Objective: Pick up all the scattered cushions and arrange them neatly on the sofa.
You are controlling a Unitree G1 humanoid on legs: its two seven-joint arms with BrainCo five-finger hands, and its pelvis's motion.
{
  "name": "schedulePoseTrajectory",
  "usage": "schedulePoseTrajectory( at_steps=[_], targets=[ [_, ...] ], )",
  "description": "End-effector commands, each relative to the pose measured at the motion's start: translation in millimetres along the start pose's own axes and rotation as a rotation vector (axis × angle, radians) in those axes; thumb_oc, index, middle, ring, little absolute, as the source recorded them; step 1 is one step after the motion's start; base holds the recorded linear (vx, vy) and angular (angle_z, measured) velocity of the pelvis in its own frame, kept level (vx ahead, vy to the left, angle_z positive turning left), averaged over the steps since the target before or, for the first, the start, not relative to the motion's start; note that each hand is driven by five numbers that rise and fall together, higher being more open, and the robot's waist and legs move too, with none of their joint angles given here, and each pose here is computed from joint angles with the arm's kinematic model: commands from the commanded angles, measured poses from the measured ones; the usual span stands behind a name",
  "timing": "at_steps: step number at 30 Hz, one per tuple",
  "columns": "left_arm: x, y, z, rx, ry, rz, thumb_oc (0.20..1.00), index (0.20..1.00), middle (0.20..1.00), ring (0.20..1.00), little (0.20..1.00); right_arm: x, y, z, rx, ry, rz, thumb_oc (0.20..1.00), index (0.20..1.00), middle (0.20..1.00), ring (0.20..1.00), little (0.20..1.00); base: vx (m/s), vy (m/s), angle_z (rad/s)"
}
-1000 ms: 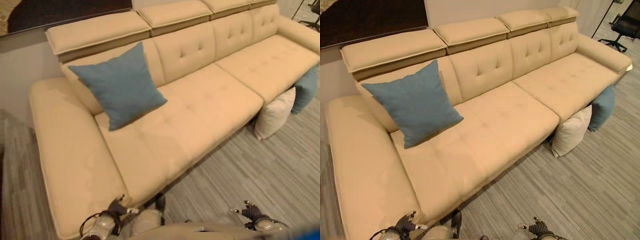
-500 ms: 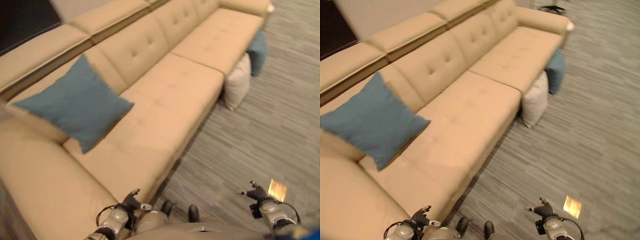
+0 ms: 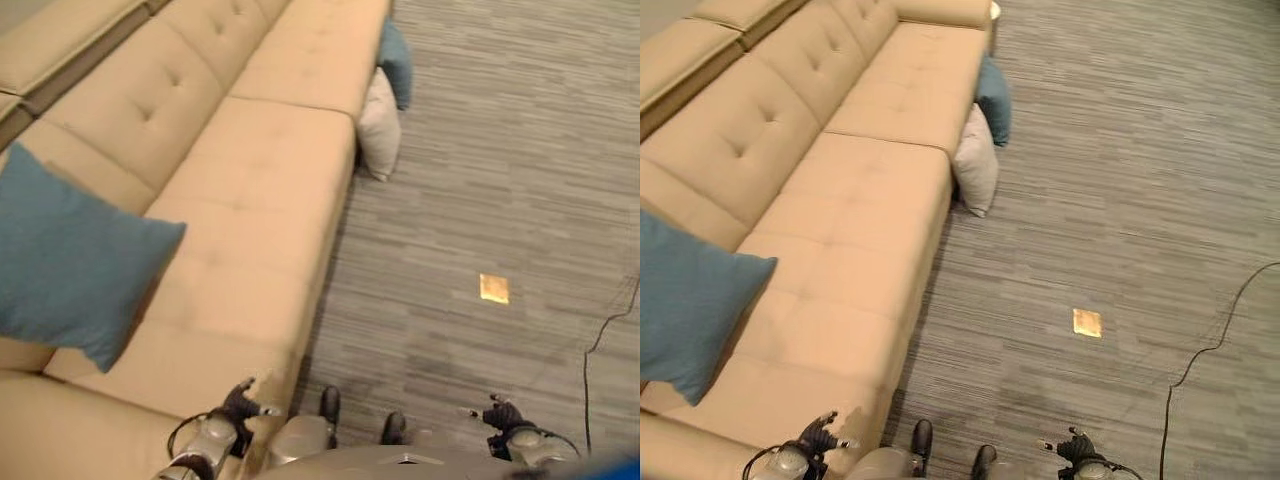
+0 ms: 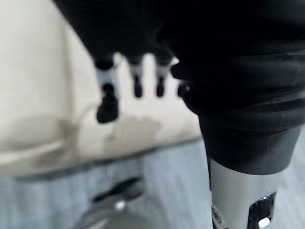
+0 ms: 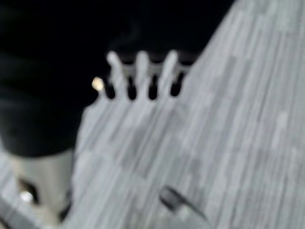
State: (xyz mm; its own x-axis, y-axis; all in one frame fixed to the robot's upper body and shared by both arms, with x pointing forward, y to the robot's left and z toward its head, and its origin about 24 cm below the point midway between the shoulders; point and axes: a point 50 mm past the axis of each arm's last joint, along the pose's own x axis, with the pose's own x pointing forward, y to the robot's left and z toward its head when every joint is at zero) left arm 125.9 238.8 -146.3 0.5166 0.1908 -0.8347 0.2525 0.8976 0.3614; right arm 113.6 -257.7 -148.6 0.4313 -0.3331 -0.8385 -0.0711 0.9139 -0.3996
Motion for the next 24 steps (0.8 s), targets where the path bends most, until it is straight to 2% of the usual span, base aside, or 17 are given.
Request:
schedulePoseTrajectory(
  at_steps=[1, 6, 15, 20, 24],
  targets=[
    [3.2, -3.6, 10.4, 0.005, -0.018, 0.011, 1.0, 1.0, 1.0, 1.0, 1.0, 1.1, -14.6, 12.6, 0.016, -0.074, -0.045, 1.0, 1.0, 1.0, 1.0, 1.0, 0.11, -0.184, -0.03],
    [4.8, -9.2, 22.5, 0.009, -0.052, -0.001, 1.0, 1.0, 1.0, 1.0, 1.0, 0.0, -17.1, 6.4, 0.099, -0.057, -0.07, 1.0, 1.0, 1.0, 1.0, 1.0, 0.06, -0.188, 0.1],
    [4.4, -19.7, 27.7, 0.007, -0.074, -0.041, 1.0, 1.0, 1.0, 1.0, 1.0, -0.6, -16.2, -1.8, 0.082, -0.021, -0.079, 1.0, 1.0, 1.0, 1.0, 1.0, 0.2, -0.062, -0.22],
    [2.8, -11.7, 12.9, -0.008, -0.025, -0.015, 1.0, 1.0, 1.0, 1.0, 1.0, -2.0, -6.5, -7.0, 0.059, -0.005, -0.045, 1.0, 1.0, 1.0, 1.0, 1.0, 0.34, 0.049, -0.94],
    [4.2, 0.5, 23.1, -0.003, -0.064, 0.017, 1.0, 1.0, 1.0, 1.0, 1.0, -0.7, -3.0, 2.8, 0.029, -0.033, -0.017, 1.0, 1.0, 1.0, 1.0, 1.0, 0.22, 0.04, -0.64]
  ],
)
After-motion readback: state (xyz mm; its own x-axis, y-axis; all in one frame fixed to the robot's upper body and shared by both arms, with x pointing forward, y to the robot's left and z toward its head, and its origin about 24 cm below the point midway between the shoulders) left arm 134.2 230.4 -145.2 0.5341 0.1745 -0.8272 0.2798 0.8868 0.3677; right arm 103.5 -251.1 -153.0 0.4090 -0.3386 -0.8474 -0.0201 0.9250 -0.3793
